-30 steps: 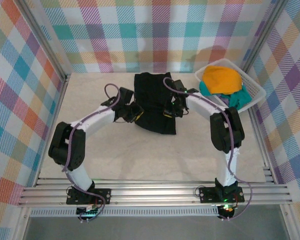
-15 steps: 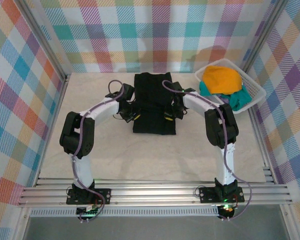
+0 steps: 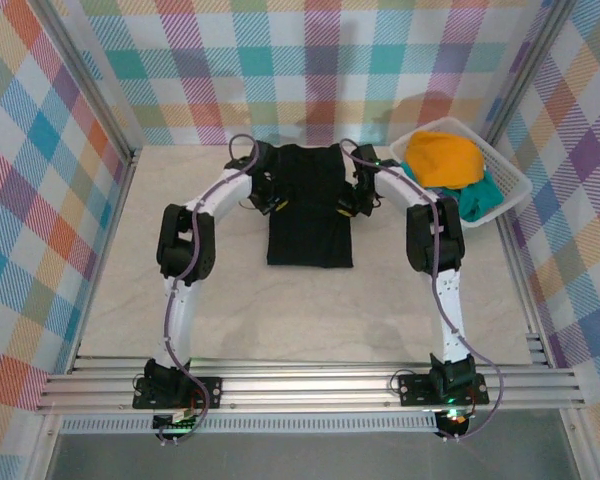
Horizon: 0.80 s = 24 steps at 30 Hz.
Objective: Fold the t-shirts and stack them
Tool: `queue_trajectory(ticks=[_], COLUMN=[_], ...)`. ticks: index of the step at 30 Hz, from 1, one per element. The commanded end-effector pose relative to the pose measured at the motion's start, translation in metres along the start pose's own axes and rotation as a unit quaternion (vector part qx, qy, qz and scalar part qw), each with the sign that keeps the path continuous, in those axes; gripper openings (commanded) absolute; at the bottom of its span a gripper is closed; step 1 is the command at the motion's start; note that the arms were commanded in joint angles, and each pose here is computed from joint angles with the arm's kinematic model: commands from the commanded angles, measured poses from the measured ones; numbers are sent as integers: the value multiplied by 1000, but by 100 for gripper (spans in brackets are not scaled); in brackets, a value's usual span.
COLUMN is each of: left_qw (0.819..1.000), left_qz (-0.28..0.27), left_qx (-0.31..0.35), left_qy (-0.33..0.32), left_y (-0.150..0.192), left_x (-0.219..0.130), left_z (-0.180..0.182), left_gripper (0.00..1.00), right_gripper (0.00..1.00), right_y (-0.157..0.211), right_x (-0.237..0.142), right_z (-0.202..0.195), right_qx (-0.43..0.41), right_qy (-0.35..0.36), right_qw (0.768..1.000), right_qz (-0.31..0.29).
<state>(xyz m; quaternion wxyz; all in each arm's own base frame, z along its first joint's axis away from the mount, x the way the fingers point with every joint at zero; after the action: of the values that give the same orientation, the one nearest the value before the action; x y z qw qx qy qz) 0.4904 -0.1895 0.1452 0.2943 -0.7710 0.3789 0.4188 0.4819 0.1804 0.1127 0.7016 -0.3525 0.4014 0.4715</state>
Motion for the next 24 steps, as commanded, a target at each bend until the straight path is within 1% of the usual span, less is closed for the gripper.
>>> queue_trajectory(ticks=[1, 4, 5, 7, 9, 11, 13, 14, 15, 17, 18, 20, 21, 24], left_qw=[1000, 1000, 1000, 1000, 999, 998, 999, 999, 1000, 998, 998, 998, 998, 997], left_qz=[-8, 10, 10, -11, -41, -66, -50, -30, -12, 13, 22, 29, 29, 36], left_qx=[-10, -29, -28, -13, 3, 10, -1, -14, -29, -52, -54, -49, -48, -53], left_qy=[-1, 0, 0, -5, -5, -10, -5, -6, -1, 23, 27, 25, 27, 36], left_y=[-21, -33, -35, -34, -25, -2, 27, 44, 60, 90, 105, 123, 128, 133], left_x=[-7, 8, 7, -10, -41, -73, -84, -85, -84, -82, -80, -77, -74, -58], left_z=[2, 8, 9, 7, 6, 13, 31, 44, 56, 71, 77, 81, 82, 83], left_gripper=[13, 14, 14, 15, 18, 25, 26, 30, 37, 46, 47, 52, 56, 56], right_gripper=[9, 11, 11, 12, 18, 24, 29, 32, 34, 35, 35, 36, 37, 37], right_y=[-12, -22, -23, -23, -10, 11, 38, 55, 70, 99, 113, 135, 144, 161], right_x=[-3, -1, -3, -18, -46, -68, -87, -88, -87, -85, -82, -74, -69, -54], right_z=[12, 14, 14, 18, 21, 12, -2, -12, -22, -33, -35, -36, -36, -38], right_qx=[-10, 0, -1, -17, -39, -37, -28, -19, -10, -3, -7, -18, -24, -33], right_qy=[-31, -43, -40, -35, -40, -43, -37, -32, -31, -29, -26, -9, 2, 31], right_qw=[999, 999, 999, 999, 998, 997, 997, 998, 999, 1000, 1000, 999, 999, 998], right_qz=[1, 5, 6, -8, -40, -57, -56, -43, -24, 1, 11, 29, 39, 52])
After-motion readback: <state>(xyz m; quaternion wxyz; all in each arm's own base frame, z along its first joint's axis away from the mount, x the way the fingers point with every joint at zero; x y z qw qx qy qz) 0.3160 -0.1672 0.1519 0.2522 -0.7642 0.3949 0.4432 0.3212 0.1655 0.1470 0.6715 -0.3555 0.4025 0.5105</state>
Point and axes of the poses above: each hand's point on the last joint's axis, 136 mm out from that joint toward the fingers, its own x axis out along the fingers, its own z axis along the line the jaws close on, y = z × x, the point moved 9 cm from there along -x, back along the fingers
